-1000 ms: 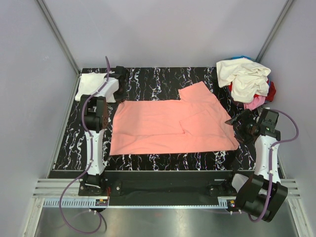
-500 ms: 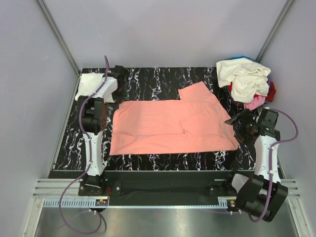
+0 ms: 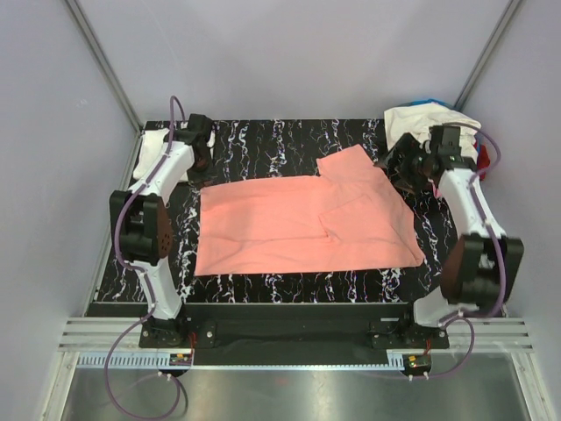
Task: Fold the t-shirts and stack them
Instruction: Fold the tshirt
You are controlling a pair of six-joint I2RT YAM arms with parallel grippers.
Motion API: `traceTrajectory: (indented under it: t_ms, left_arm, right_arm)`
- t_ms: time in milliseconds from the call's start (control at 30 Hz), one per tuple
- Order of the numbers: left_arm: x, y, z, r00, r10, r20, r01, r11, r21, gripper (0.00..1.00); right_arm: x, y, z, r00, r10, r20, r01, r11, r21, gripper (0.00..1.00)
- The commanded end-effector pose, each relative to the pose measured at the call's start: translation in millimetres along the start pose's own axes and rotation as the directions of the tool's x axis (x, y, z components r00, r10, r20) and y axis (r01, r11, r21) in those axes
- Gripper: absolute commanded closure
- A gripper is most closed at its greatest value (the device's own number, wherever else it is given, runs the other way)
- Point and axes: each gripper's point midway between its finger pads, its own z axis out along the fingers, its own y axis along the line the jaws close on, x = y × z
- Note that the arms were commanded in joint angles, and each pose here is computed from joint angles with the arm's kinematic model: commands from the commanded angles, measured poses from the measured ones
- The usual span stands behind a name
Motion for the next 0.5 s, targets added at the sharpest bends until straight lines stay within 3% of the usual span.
traceTrajectory:
  t_ms: [0,167,267,467]
  left_arm:
    - [11.3,-9.1,-0.3,0.998,0.060,-0.012,-0.060,0.996,0.063,1.00]
    - [19.6,-18.8,2.1,0.997,0.070,-0.024,-0.067,0.992,0.108,1.00]
    - [21.6,-21.8,2.1,0.997,0.071,-0.034,-0.067,0.990,0.126,1.00]
    - [28.3,-29.3,1.9,0.997,0.058,-0.049,-0.049,0.984,0.172,1.00]
  right_arm:
    - [-41.2,9.7,41.7,0.999,-0.041,0.011,0.041,0.999,0.007,0.04]
    - [-93.2,29.9,116.2,0.996,-0.092,-0.011,0.092,0.996,0.010,0.06]
    - [-109.9,28.1,155.5,0.989,-0.148,-0.028,0.150,0.983,0.110,0.07]
    - [-102.0,31.7,229.8,0.974,-0.225,-0.030,0.226,0.949,0.221,0.09]
